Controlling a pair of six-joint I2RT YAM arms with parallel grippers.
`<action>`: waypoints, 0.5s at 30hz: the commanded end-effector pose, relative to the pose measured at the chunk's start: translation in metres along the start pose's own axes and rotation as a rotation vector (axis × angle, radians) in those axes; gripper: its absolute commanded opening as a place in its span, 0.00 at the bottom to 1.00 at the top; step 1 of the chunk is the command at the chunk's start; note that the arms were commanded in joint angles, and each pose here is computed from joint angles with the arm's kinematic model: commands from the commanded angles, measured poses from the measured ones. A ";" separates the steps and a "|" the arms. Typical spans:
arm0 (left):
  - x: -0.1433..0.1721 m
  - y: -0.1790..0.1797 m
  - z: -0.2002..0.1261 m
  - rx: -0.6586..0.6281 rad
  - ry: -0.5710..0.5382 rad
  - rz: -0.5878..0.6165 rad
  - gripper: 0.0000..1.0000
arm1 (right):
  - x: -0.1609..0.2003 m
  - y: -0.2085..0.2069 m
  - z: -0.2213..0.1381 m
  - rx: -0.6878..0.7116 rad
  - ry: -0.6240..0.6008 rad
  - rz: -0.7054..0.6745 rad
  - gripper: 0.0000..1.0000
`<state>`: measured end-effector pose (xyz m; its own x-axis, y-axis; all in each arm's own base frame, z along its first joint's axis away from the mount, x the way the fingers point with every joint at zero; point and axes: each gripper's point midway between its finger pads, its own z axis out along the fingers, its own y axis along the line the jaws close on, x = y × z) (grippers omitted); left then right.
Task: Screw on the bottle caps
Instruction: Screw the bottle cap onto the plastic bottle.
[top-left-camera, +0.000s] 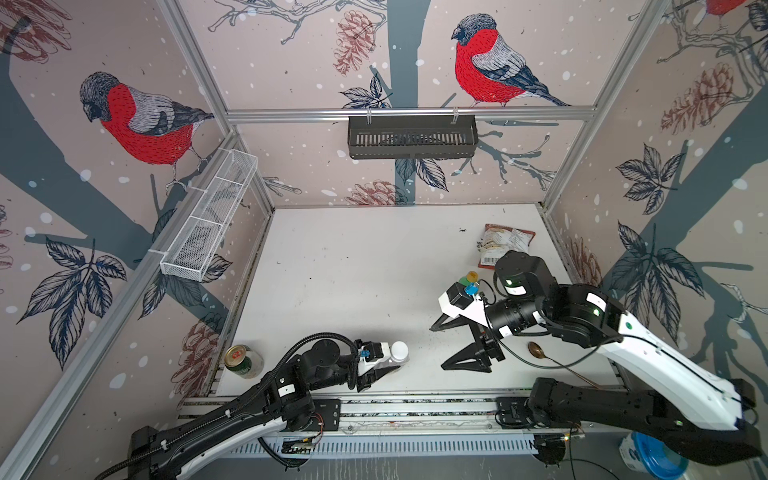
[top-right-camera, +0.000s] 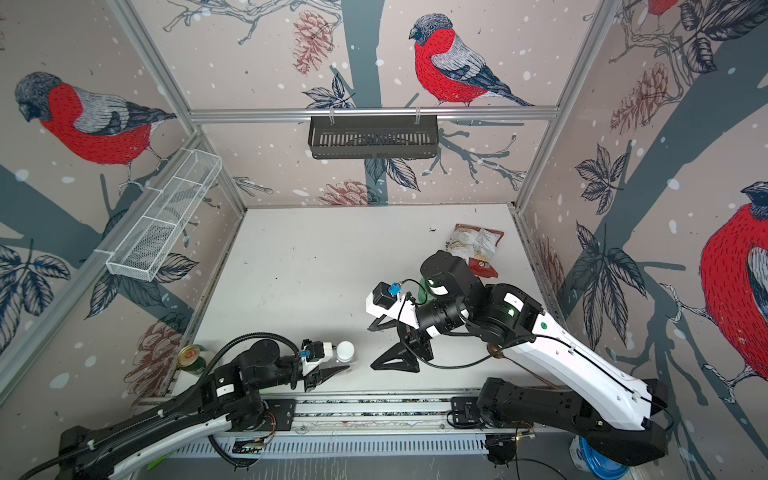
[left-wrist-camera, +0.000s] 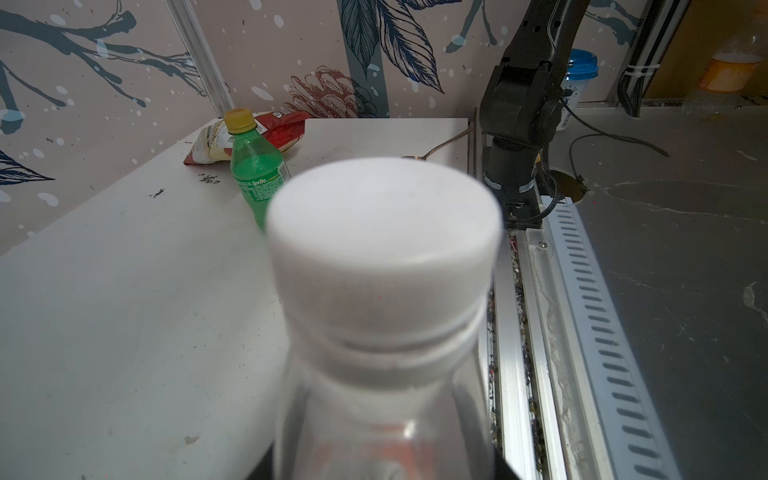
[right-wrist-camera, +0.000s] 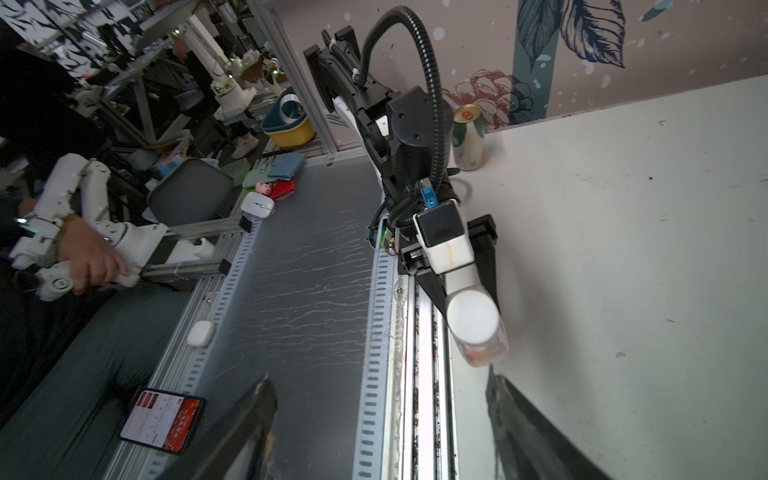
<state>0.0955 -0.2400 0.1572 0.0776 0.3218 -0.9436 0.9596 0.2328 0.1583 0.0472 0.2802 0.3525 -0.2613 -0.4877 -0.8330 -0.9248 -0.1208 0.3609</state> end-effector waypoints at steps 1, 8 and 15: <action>-0.006 -0.003 -0.001 0.016 -0.022 0.009 0.38 | -0.003 0.021 -0.004 -0.146 -0.021 0.017 0.83; -0.007 -0.004 -0.002 0.017 -0.027 0.014 0.38 | -0.002 0.016 0.000 -0.168 -0.020 0.052 0.82; -0.006 -0.004 -0.002 0.019 -0.026 0.016 0.38 | -0.003 0.013 0.001 -0.162 -0.023 0.056 0.81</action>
<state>0.0922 -0.2396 0.1586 0.0837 0.3155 -0.9452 0.9618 0.2224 0.1595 0.0357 0.2790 0.3556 -0.3192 -0.4898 -0.8113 -0.8558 -0.2187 0.4687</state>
